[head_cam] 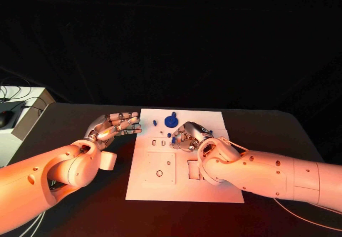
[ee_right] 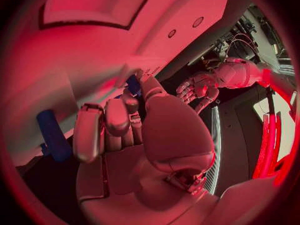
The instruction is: Assemble the parts on the task board
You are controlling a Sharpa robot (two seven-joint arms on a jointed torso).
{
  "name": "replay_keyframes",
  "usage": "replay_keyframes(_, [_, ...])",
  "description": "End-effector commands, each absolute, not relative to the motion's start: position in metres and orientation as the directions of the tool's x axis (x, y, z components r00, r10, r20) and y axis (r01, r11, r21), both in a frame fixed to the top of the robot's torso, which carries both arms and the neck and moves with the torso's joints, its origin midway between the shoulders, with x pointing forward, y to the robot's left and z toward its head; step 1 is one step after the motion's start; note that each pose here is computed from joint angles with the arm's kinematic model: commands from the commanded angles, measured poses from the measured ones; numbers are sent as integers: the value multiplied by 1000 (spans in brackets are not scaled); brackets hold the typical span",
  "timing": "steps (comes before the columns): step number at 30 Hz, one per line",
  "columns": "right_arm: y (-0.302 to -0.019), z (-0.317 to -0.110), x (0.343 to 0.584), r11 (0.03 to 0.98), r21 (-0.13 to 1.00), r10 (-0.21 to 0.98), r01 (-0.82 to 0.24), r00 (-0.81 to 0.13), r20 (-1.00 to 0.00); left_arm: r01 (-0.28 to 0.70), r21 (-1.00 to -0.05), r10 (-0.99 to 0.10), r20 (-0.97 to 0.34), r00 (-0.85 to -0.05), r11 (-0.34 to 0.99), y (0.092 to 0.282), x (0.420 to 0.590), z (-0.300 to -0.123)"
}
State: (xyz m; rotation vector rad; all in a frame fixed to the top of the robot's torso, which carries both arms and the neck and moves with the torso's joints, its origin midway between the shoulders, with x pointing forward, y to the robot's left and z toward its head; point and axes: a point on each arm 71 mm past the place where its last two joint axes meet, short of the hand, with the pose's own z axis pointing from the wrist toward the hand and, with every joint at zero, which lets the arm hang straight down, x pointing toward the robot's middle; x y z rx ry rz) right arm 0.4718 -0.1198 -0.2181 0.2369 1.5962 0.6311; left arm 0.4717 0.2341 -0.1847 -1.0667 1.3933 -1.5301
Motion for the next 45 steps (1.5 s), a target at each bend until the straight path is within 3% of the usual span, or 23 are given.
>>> replay_keyframes(1, [-119, -216, 471, 815, 524, 511, -248, -120, -851, 19, -996, -933, 78, -351, -90, 232, 471, -184])
replay_keyframes(25, [-132, -206, 459, 737, 608, 621, -294, -61, -782, 17, -997, -935, 69, -347, -80, 233, 472, -185])
replay_keyframes(33, [-149, -185, 455, 585, 729, 772, -355, -33, -635, 7, -998, -922, -55, -383, 57, 232, 475, -189])
replay_keyframes(45, [-201, -149, 467, 490, 820, 853, -297, -32, -521, -38, -953, -829, -241, -504, 300, 221, 499, -182])
